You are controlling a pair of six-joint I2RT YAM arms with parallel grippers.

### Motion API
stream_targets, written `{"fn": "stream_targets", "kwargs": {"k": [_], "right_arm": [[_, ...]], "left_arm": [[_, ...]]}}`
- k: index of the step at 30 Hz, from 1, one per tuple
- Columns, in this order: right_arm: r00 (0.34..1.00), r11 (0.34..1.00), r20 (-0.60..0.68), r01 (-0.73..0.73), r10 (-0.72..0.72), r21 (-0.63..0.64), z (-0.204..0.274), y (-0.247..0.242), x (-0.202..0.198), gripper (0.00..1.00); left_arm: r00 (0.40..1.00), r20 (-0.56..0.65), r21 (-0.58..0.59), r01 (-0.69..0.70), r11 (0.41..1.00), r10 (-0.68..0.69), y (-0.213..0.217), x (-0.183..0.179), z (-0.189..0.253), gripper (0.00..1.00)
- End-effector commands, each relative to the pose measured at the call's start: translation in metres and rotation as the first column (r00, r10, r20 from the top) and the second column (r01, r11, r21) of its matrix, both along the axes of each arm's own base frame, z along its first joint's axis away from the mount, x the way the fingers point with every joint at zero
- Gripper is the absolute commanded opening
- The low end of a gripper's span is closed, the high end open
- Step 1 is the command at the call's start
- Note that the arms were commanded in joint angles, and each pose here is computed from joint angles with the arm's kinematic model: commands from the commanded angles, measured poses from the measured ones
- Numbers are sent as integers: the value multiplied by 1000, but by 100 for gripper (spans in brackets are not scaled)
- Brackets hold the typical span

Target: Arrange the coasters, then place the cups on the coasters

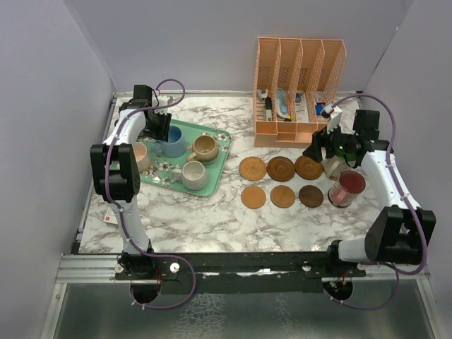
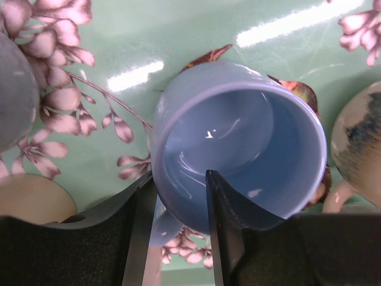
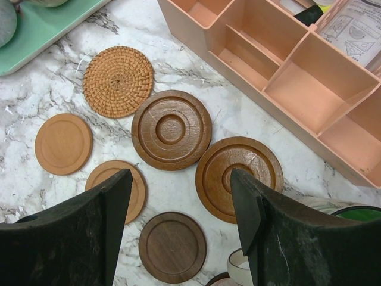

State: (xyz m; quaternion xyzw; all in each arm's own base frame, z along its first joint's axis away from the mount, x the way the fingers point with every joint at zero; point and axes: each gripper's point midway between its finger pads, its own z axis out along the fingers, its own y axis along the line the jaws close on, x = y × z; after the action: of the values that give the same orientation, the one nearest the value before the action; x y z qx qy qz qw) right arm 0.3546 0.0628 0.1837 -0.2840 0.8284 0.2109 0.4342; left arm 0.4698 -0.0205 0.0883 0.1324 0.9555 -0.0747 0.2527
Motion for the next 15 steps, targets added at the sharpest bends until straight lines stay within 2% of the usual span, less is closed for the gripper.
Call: {"fn": "stream_targets", "kwargs": {"k": [1, 7, 15], "right_arm": [[1000, 1000, 22, -14, 14, -16, 6, 1, 5, 67], [1000, 1000, 16, -20, 20, -22, 3, 3, 5, 67], [999, 999, 34, 2, 0, -54, 3, -3, 6, 67]], "left_arm": [[1000, 21, -76, 20, 997, -19, -18, -17, 33, 43], [998, 53, -49, 23, 999, -20, -14, 1, 37, 54], [989, 92, 23, 111, 994, -113, -11, 31, 30, 61]]}}
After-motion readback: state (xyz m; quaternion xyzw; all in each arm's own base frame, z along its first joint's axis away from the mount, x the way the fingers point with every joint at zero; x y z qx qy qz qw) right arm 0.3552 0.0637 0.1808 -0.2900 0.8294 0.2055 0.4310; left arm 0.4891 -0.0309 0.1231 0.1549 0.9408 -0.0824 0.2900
